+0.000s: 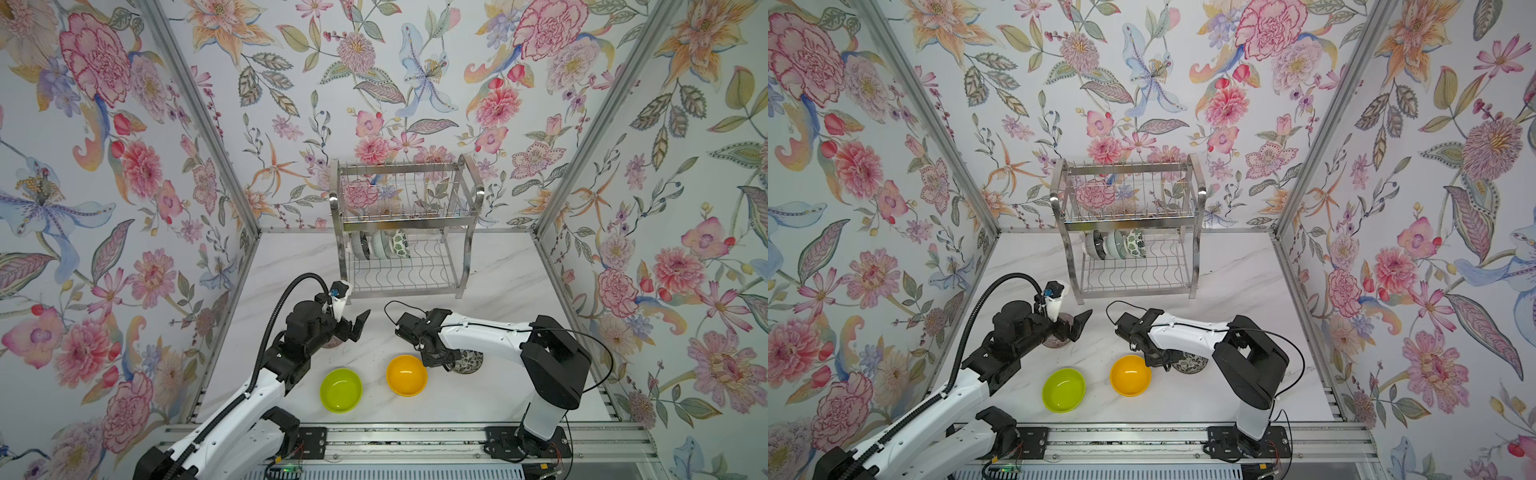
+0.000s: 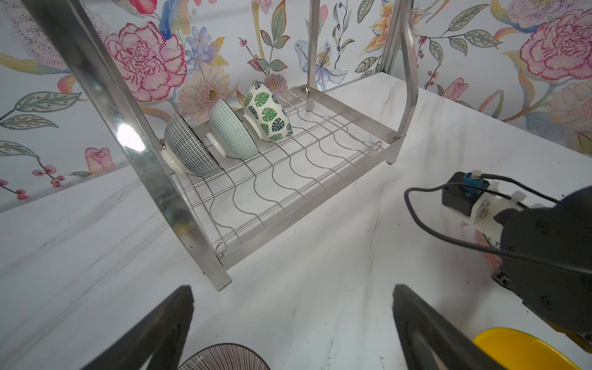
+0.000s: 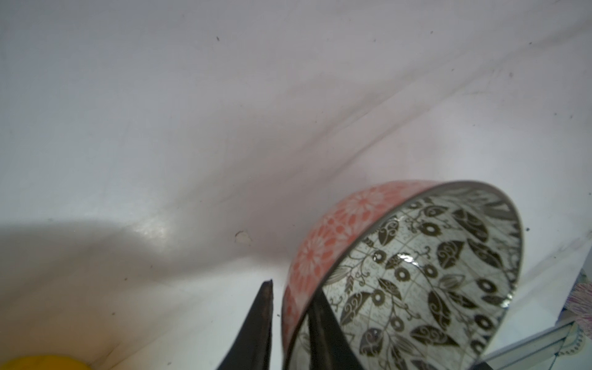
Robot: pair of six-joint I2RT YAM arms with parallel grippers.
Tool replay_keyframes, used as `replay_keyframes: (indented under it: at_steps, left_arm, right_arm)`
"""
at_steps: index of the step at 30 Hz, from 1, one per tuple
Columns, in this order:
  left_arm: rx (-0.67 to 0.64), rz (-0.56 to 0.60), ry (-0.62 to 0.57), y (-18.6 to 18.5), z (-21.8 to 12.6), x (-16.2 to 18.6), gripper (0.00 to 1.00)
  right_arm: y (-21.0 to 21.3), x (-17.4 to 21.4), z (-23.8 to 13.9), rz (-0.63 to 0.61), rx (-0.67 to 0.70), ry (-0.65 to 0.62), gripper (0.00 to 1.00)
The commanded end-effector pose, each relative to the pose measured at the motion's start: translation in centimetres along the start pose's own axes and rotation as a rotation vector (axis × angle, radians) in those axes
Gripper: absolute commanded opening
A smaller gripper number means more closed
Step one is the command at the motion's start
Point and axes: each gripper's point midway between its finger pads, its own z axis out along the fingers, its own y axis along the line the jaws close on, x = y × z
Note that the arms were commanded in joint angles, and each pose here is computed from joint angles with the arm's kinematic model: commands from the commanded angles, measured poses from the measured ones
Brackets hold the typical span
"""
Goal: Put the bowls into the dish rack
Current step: 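Carry the pink leaf-pattern bowl with the right gripper toward the rack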
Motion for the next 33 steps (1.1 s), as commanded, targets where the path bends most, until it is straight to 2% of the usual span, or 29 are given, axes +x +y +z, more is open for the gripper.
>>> replay_keyframes:
  at_steps: [1, 6, 11, 19, 25, 33]
  left_arm:
    - [-0.008, 0.023, -0.011, 0.0, -0.2, -0.7, 0.99]
    - [-0.01, 0.022, -0.013, 0.0, -0.3, -0.8, 0.99]
    - [-0.011, 0.022, -0.016, 0.0, -0.3, -0.8, 0.99]
    - [-0.011, 0.026, -0.014, 0.0, -0.3, -0.8, 0.99]
    - [-0.013, 0.028, -0.013, 0.0, -0.3, -0.7, 0.99]
    - [-0.017, 0.032, -0.008, 0.1, -0.3, -0.6, 0.99]
  right_arm:
    - [-0.4, 0.1, -0.1, 0.007, -0.004, 0.005, 0.19]
    - [-0.7, -0.4, -0.5, 0.018, -0.012, -0.013, 0.07]
    - [-2.0, -1.2, -1.3, 0.052, -0.01, -0.05, 0.04]
    - [-6.0, -4.9, -3.8, 0.184, -0.027, -0.168, 0.0]
    - [-9.7, -7.2, -5.1, 0.325, -0.069, -0.257, 0.0]
    - [-15.5, -11.0, -6.0, 0.59, -0.2, -0.391, 0.0]
